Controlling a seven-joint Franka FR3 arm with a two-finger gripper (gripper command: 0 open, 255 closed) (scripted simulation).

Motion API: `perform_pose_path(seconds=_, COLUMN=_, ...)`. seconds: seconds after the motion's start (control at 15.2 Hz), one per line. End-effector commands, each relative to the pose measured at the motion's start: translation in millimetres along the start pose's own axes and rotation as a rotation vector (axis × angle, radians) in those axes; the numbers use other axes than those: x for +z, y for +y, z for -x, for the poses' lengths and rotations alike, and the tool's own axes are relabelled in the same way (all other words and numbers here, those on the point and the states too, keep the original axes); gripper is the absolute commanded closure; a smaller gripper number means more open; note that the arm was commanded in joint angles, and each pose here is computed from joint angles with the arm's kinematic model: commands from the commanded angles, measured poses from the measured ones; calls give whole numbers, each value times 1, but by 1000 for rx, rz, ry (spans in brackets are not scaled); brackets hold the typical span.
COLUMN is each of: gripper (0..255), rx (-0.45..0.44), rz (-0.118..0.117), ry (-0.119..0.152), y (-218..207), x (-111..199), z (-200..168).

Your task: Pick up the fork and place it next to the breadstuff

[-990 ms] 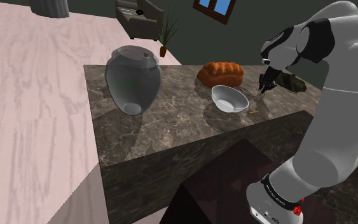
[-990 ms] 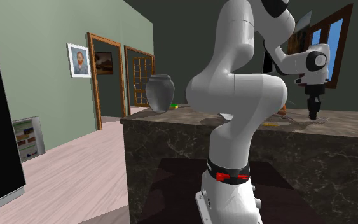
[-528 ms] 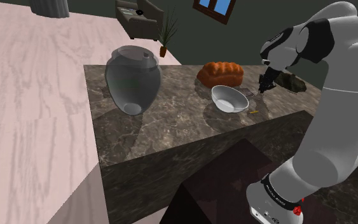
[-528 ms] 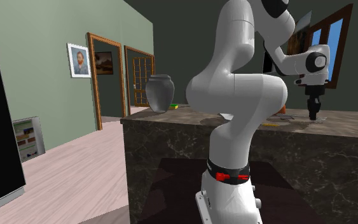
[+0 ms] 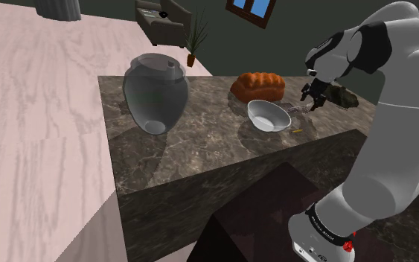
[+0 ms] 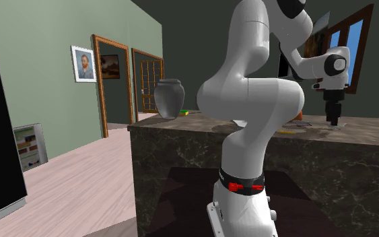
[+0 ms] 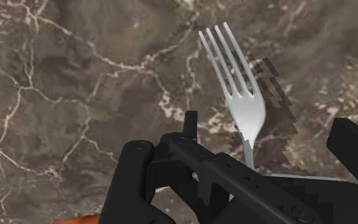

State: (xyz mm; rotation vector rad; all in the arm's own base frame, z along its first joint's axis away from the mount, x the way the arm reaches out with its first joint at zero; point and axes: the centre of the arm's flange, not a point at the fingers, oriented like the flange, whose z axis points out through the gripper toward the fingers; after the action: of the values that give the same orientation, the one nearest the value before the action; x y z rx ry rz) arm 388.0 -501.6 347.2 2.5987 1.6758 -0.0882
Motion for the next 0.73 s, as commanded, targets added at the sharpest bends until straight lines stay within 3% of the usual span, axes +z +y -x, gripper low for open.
perform_pose_path(seconds=0.0, gripper=0, rx=0, rz=0, ry=0, y=0, x=-20, z=-1)
perform_pose_path(seconds=0.13, gripper=0, rx=0, rz=0, ry=0, y=0, x=-44, z=-1)
perform_pose_path(seconds=0.66, gripper=0, rx=0, rz=0, ry=0, y=0, x=-44, z=-1)
